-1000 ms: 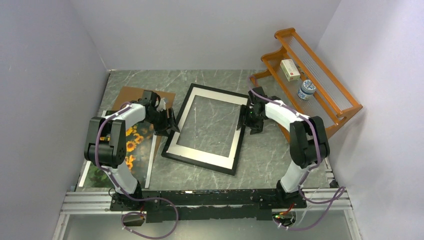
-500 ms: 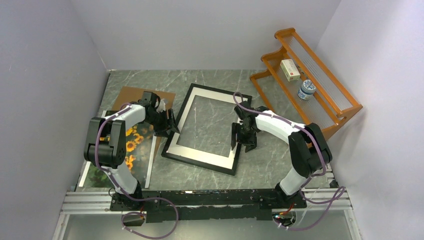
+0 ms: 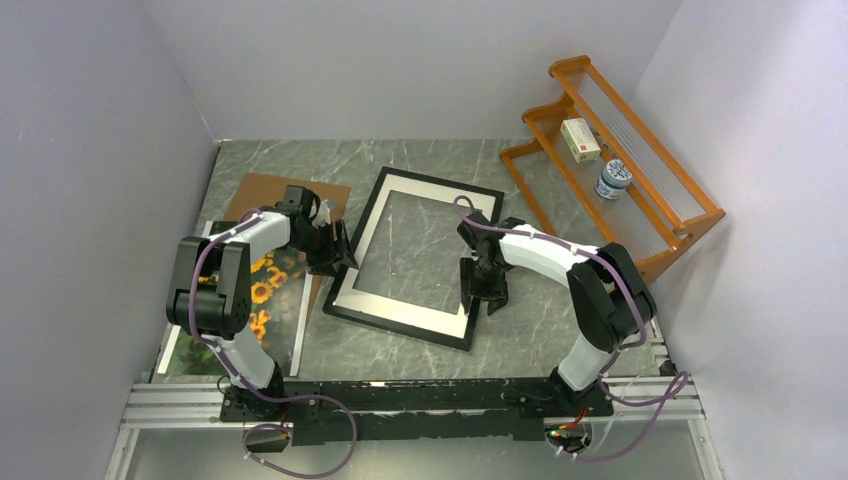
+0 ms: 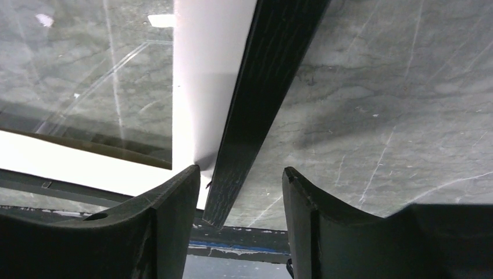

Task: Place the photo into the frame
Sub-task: Adjust the photo frame item on the photo frame.

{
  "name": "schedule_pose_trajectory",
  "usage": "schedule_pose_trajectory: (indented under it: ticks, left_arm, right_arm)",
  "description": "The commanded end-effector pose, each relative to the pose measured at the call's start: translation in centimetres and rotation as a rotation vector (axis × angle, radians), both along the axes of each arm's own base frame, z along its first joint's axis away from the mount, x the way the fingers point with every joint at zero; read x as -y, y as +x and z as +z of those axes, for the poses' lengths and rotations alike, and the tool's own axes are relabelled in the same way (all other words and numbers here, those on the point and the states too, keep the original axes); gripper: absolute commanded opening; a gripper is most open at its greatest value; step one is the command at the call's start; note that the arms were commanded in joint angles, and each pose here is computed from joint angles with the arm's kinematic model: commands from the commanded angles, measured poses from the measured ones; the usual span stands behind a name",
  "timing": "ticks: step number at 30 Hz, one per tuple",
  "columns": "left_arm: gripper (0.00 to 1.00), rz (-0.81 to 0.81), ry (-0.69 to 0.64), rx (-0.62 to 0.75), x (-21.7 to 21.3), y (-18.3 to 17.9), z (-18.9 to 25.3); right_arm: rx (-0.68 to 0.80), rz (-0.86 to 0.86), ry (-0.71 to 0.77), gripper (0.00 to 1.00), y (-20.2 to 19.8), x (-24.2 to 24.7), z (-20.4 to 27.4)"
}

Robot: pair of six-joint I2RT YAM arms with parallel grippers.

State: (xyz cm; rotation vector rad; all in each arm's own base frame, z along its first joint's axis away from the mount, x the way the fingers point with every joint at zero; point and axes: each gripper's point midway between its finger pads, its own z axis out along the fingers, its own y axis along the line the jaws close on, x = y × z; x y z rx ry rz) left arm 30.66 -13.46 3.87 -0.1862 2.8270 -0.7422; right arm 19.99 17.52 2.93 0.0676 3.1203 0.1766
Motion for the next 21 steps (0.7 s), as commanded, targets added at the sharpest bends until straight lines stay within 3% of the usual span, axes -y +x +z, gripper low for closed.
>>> schedule_pose_trajectory:
  ticks: [1, 6, 15, 21]
  left_arm:
    - [0.65, -0.019, -0.019, 0.051, 0.4, 0.3, 1.1]
    - [0.62, -0.024, -0.018, 0.046, 0.4, 0.2, 1.1]
    - [0.63, -0.023, -0.015, 0.037, 0.4, 0.4, 0.8]
    - [0.63, -0.023, -0.016, 0.037, 0.4, 0.5, 0.7]
  right_arm:
    - [-0.017, -0.019, -0.05, 0.56, 0.0, 0.6, -0.3]
    - [-0.023, -0.013, -0.052, 0.53, -0.1, 0.6, -0.4]
    - [-0.022, 0.026, 0.009, 0.61, 0.5, -0.7, 0.8]
    - [-0.041, 0.035, 0.014, 0.51, -0.2, -0.5, 0.7]
